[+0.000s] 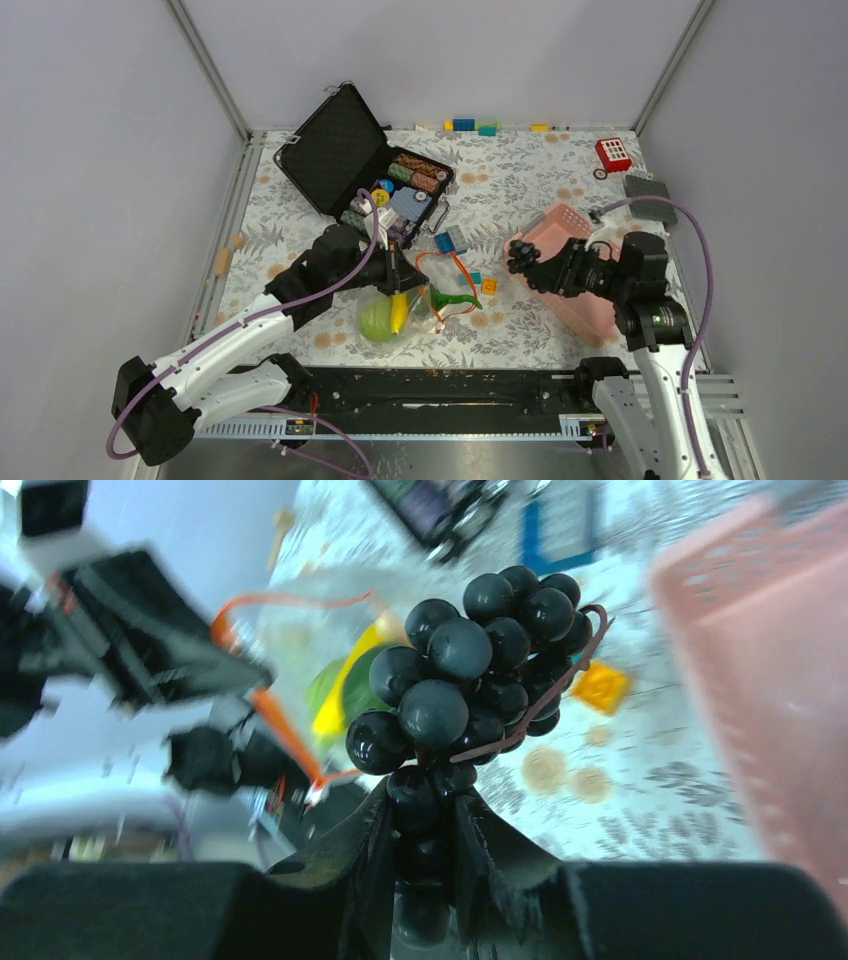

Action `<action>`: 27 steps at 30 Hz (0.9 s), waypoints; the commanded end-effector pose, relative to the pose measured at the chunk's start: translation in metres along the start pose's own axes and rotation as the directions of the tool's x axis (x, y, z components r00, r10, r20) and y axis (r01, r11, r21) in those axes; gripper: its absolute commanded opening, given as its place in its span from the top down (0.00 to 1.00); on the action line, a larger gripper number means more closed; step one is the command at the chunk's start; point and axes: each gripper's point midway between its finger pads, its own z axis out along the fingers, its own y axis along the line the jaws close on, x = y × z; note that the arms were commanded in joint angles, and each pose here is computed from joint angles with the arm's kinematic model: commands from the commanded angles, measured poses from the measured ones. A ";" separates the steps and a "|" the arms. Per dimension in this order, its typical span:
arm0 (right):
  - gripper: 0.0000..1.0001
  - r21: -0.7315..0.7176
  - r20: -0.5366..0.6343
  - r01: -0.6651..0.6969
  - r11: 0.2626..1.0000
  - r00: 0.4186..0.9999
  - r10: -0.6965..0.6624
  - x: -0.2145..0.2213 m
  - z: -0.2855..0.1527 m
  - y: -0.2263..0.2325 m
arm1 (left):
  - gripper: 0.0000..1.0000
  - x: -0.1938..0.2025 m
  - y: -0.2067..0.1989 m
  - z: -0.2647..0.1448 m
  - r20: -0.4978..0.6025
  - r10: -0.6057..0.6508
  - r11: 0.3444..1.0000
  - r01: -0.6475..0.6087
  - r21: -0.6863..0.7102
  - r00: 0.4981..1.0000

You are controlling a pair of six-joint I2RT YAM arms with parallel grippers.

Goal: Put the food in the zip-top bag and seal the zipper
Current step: Place the fake fruit in the zipper food storage bag.

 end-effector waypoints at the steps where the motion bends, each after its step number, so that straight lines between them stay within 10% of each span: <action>1: 0.98 -0.245 -0.118 0.105 0.964 0.983 -0.137 0.013 0.003 0.058 | 1.00 -0.028 -0.025 -0.003 0.070 0.044 0.996 -0.049 0.075 0.997; 8: 0.98 -0.465 -0.258 0.139 0.874 0.923 -0.285 0.044 0.015 0.110 | 1.00 -0.027 -0.028 -0.006 0.067 0.041 0.995 -0.047 0.088 0.997; 27: 0.97 -0.245 -0.400 0.148 0.958 0.885 -0.238 0.076 0.134 0.100 | 1.00 -0.013 -0.044 -0.012 0.008 0.038 0.982 -0.039 0.184 0.999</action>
